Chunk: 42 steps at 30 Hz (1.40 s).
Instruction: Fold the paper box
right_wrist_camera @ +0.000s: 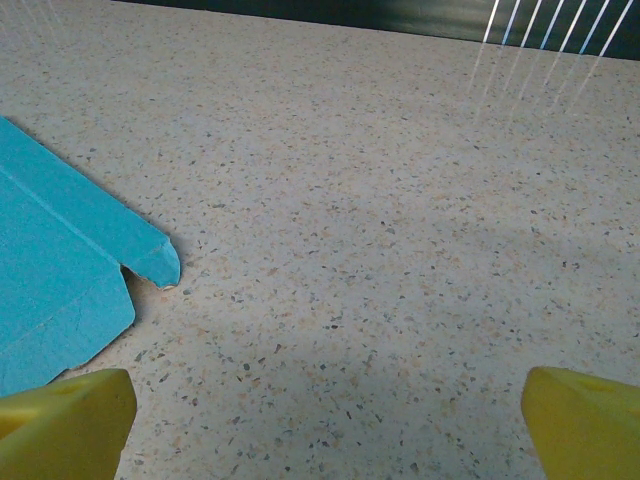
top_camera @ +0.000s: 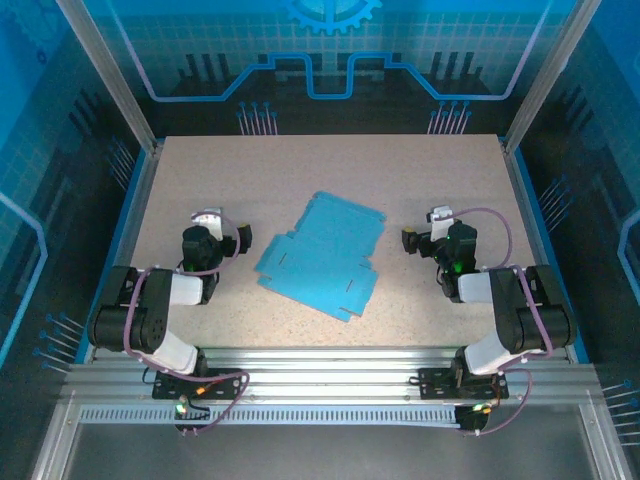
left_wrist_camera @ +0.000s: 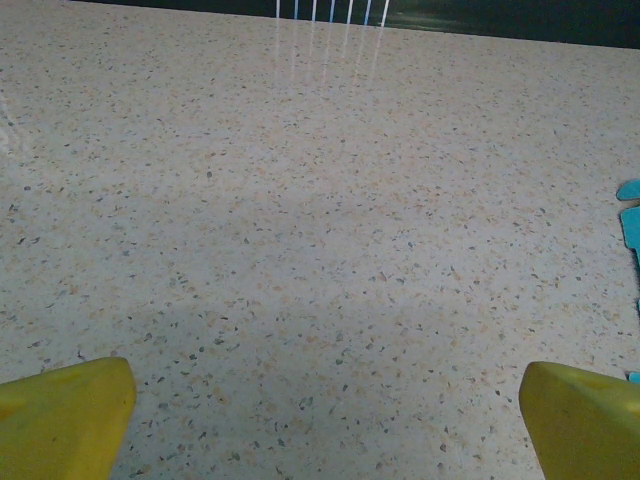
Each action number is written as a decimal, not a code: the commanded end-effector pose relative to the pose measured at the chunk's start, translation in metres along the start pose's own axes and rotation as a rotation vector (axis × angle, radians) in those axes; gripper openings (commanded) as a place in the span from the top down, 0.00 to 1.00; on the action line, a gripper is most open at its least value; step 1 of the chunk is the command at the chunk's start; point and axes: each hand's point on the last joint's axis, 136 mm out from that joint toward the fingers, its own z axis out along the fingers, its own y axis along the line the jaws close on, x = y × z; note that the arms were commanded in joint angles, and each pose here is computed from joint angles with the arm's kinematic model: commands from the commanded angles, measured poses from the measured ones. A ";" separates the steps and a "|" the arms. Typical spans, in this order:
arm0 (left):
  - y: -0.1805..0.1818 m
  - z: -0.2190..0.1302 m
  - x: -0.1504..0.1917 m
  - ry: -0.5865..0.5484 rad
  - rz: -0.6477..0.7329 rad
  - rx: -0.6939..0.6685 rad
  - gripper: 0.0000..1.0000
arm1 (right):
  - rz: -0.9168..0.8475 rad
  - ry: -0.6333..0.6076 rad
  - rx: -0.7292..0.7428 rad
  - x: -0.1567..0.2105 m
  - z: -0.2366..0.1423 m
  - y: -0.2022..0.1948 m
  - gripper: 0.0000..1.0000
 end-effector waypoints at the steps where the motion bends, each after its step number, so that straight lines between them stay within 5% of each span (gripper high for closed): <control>1: -0.001 0.003 -0.014 -0.044 0.017 0.017 0.01 | 0.005 -0.053 0.000 -0.015 0.002 -0.004 0.00; 34: -0.008 -0.002 -0.024 -0.049 0.033 0.037 0.01 | -0.006 -0.124 0.040 -0.030 -0.019 -0.005 0.00; 42: -0.017 -0.013 -0.040 0.248 -0.128 -0.041 0.01 | -0.029 -0.117 0.009 -0.077 -0.053 0.033 0.00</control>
